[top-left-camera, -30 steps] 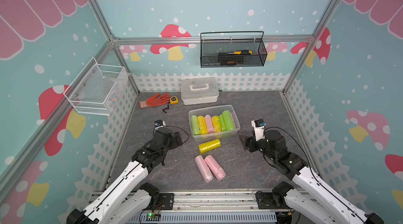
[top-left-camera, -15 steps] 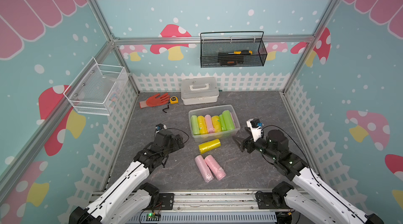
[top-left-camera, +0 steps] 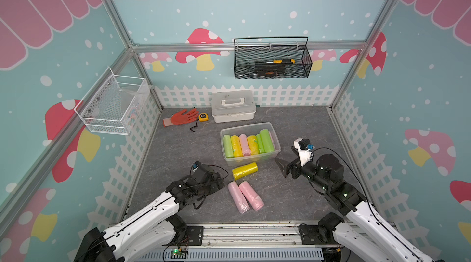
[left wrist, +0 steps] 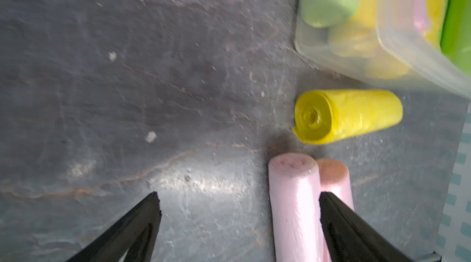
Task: Put the roll of trash bags into the storage box
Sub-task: Pick up the roll of trash bags from the center of the board.
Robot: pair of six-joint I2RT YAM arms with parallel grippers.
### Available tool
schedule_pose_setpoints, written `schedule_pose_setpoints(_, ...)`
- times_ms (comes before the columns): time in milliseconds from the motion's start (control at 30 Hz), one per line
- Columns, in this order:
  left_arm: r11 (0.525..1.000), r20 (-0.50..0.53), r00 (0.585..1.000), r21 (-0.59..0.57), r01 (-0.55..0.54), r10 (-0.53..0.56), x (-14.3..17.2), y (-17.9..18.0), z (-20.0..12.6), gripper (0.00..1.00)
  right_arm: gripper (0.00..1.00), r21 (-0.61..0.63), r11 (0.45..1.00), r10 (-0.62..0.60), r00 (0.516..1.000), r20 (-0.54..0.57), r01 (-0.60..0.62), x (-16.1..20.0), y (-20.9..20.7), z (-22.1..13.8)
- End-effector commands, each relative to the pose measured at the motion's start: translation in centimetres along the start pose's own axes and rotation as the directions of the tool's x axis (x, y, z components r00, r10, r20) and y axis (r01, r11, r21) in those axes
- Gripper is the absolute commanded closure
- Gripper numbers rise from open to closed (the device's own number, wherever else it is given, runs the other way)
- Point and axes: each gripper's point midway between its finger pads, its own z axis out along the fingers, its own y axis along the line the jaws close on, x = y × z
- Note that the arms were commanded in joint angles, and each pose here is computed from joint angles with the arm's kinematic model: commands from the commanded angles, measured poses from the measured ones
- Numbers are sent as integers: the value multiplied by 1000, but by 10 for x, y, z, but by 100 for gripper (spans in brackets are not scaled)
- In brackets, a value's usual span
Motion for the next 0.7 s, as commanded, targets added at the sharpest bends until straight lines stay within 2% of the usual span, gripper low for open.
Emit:
schedule_pose_setpoints(0,999,58,998,27,34,-36,1,-20,-18,3,1,24,1000,8,1000,-27,-7,2,-5,4)
schedule_pose_setpoints(167,1000,10,1000,21,18,-18,26,-27,-12,3,1,24,1000,19,999,-46,-18,5,-5,7)
schedule_pose_setpoints(533,992,-97,988,-26,-125,122,66,-61,3,4,1,43,999,13,1000,-29,-12,2,-8,2)
schedule_pose_setpoints(667,987,-139,980,-56,-151,142,81,-64,13,5,1,40,999,14,999,-33,-13,3,-7,4)
